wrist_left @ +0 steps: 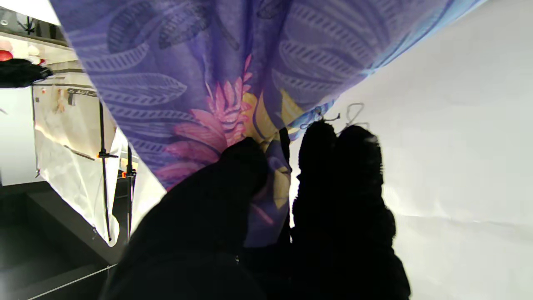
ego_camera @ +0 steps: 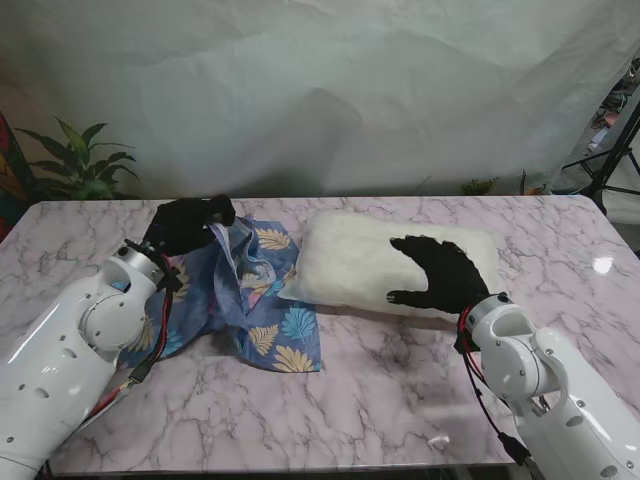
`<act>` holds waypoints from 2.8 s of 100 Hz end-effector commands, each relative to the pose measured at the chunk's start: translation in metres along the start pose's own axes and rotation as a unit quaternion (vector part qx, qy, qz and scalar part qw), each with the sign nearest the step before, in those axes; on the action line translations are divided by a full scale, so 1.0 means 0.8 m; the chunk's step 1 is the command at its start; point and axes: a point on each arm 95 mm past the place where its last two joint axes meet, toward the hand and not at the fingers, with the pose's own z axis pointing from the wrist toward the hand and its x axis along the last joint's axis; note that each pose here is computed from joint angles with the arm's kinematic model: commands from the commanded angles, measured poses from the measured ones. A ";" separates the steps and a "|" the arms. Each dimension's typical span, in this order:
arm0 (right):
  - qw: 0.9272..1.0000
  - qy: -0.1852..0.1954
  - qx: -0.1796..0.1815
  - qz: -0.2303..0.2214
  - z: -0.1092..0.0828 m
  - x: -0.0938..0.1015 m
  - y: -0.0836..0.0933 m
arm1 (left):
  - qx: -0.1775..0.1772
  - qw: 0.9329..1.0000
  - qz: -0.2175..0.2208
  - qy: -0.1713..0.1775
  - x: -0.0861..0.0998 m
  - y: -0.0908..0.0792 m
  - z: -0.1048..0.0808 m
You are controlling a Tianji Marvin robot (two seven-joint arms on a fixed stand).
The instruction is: Put a pillowcase on a pillow
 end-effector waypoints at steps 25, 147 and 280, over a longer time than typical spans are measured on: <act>0.996 -0.030 0.054 -0.062 0.048 -0.015 -0.013 | -0.039 0.998 -0.013 0.047 0.028 -0.004 0.033; 0.970 -0.109 0.084 -0.200 0.131 -0.070 -0.098 | -0.171 0.985 -0.010 0.023 -0.031 0.024 -0.025; 0.960 -0.238 0.099 -0.112 0.120 -0.101 -0.100 | -0.147 0.989 -0.029 0.003 -0.029 0.036 -0.024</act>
